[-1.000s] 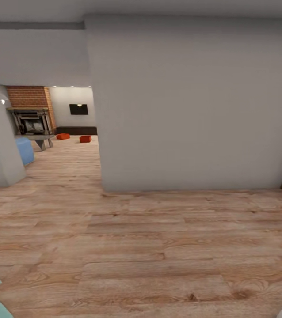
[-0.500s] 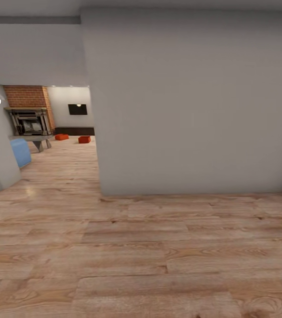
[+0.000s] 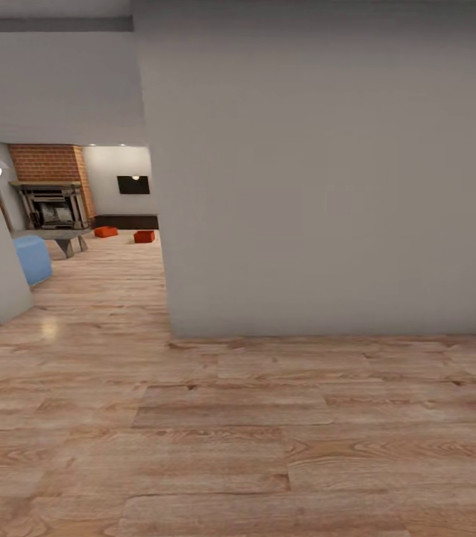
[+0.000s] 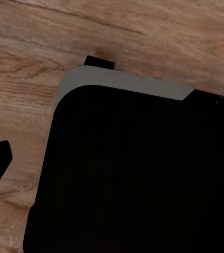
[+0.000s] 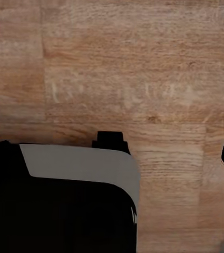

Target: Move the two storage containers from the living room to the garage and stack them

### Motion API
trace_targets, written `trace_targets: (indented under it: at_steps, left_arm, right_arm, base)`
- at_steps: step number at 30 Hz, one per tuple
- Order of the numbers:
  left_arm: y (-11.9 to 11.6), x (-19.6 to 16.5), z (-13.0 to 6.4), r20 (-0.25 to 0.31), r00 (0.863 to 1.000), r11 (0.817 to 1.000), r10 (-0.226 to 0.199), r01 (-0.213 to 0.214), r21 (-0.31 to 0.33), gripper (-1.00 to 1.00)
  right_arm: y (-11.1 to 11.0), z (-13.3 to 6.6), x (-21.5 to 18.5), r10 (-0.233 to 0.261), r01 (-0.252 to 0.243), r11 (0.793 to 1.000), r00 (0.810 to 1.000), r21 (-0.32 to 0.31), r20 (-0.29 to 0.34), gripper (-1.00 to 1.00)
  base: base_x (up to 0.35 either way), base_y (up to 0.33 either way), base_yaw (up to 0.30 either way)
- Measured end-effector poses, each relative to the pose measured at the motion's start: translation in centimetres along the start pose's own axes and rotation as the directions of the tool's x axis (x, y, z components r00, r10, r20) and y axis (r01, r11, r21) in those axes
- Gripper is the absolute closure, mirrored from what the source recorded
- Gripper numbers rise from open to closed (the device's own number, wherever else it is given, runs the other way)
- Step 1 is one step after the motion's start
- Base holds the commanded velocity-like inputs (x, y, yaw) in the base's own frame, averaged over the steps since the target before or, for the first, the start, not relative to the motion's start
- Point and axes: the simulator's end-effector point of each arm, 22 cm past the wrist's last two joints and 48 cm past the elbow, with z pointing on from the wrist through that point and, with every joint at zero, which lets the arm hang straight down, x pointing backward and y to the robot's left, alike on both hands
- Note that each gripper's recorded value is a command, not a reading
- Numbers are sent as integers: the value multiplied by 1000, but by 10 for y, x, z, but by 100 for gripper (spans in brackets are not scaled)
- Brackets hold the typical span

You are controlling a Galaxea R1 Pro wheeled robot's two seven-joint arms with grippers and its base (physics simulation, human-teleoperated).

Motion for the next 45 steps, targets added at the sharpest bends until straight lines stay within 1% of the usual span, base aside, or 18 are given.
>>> trace_targets:
  at_steps: [45]
  left_arm:
    - [0,0,0,2,1000,1000,0,0,0,-100]
  right_arm:
    - [0,0,0,-1,1,1000,1000,0,1,-100]
  base:
    - [324,0,266]
